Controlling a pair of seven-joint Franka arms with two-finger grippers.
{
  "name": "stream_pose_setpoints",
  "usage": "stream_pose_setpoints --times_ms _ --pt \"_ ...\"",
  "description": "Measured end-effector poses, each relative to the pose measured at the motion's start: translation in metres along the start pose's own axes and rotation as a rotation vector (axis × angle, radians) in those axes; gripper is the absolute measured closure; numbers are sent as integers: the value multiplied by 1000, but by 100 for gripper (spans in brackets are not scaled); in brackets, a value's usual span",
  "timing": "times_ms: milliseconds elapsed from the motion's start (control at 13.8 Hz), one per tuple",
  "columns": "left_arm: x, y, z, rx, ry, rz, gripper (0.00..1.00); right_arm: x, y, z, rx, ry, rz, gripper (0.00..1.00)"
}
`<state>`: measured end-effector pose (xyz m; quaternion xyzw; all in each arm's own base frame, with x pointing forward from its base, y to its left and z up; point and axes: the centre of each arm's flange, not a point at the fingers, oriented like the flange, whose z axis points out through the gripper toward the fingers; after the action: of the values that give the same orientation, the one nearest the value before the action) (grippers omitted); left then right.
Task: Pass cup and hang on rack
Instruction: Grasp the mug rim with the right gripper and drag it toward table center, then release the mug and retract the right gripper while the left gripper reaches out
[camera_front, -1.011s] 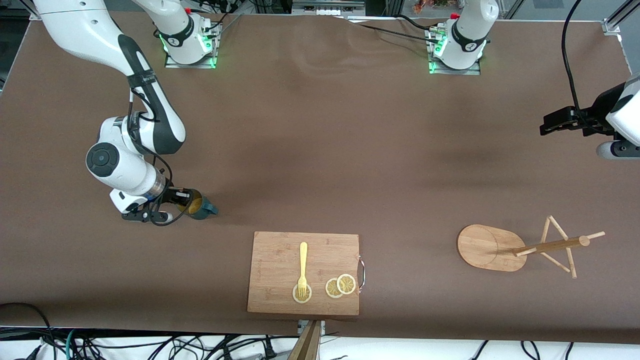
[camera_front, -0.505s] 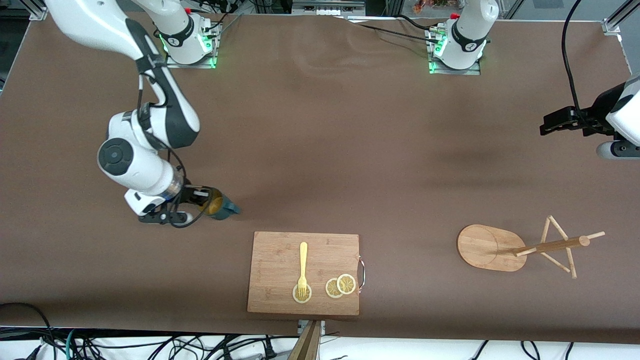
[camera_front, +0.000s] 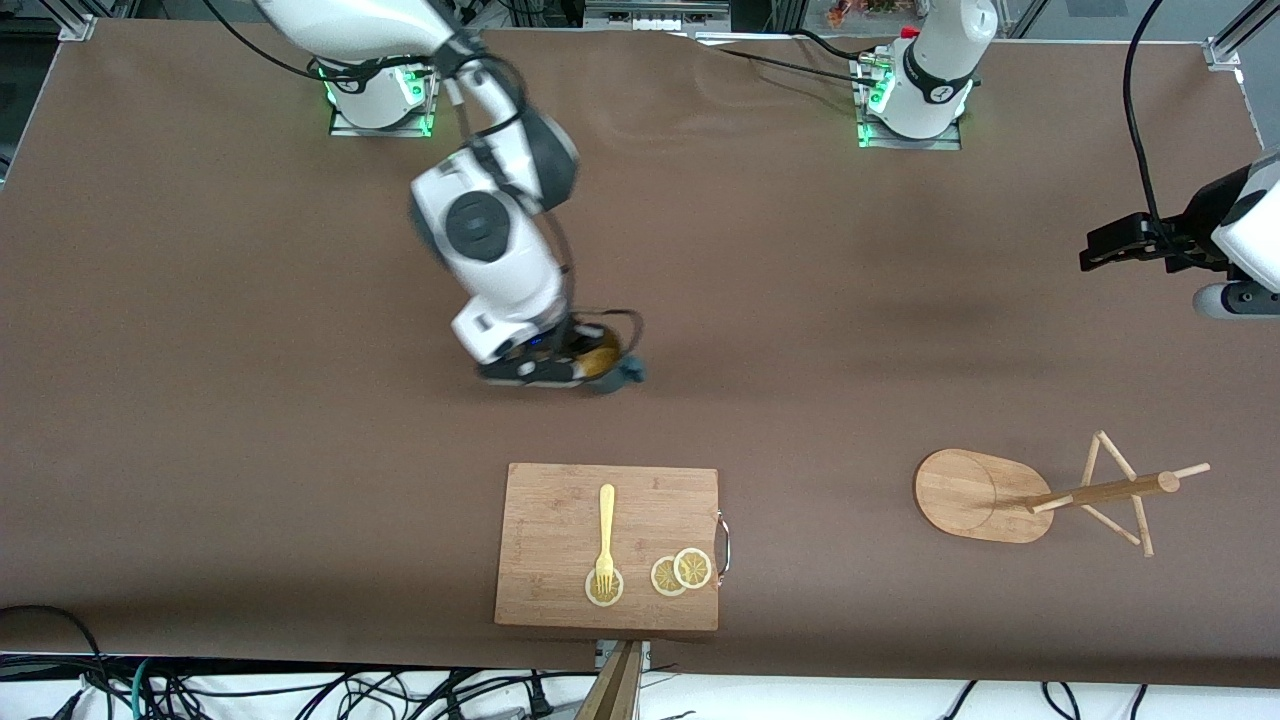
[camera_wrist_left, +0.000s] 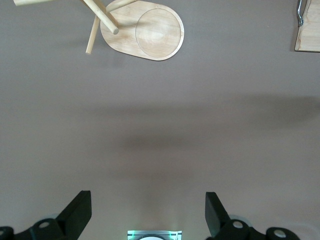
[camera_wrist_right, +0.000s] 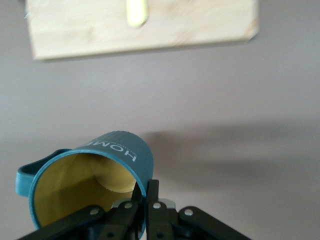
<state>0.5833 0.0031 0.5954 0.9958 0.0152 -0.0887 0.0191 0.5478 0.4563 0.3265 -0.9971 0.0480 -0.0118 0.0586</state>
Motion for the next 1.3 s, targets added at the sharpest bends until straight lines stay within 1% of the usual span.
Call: stream_pose_setpoints --times_ms 144,217,361,433,505,578,650,794,866,939,1011,1083,1155,1227,1300 --pt "0 0 0 0 0 0 0 -32 -40 26 -16 12 -6 96" --pt "0 0 0 0 0 0 0 -42 -51 40 -20 18 -8 96" --pt "0 0 0 0 -1 0 0 -49 -57 64 -29 14 -19 96" --pt "0 0 0 0 -1 0 0 -51 -56 74 -36 6 -21 93" --pt "0 0 0 0 -1 0 0 -51 -56 81 -41 2 -20 93" --pt "0 0 1 0 -1 0 0 -50 -55 83 -42 2 -19 88" --pt "0 0 1 0 -1 0 0 -48 -56 80 -38 7 -19 80" --pt "1 1 1 0 -2 2 0 -42 -62 59 -23 25 -18 58" --pt "1 1 2 0 -3 3 0 -39 -62 41 -29 28 -16 49" --pt "2 1 2 0 -4 2 0 -34 -58 17 -43 31 -11 37" --pt "2 1 3 0 -5 1 0 -27 -50 -12 -66 34 -6 28" --pt "2 0 3 0 -6 0 0 -17 -34 -44 -98 30 -8 17" --pt "3 -2 4 0 -7 -3 0 -7 -13 -78 -137 17 -22 7" --pt "3 -4 4 -1 -8 -7 0 4 15 -110 -178 -3 -39 0" --pt "4 -6 5 -1 -9 -10 0 17 47 -138 -219 -24 -57 0"
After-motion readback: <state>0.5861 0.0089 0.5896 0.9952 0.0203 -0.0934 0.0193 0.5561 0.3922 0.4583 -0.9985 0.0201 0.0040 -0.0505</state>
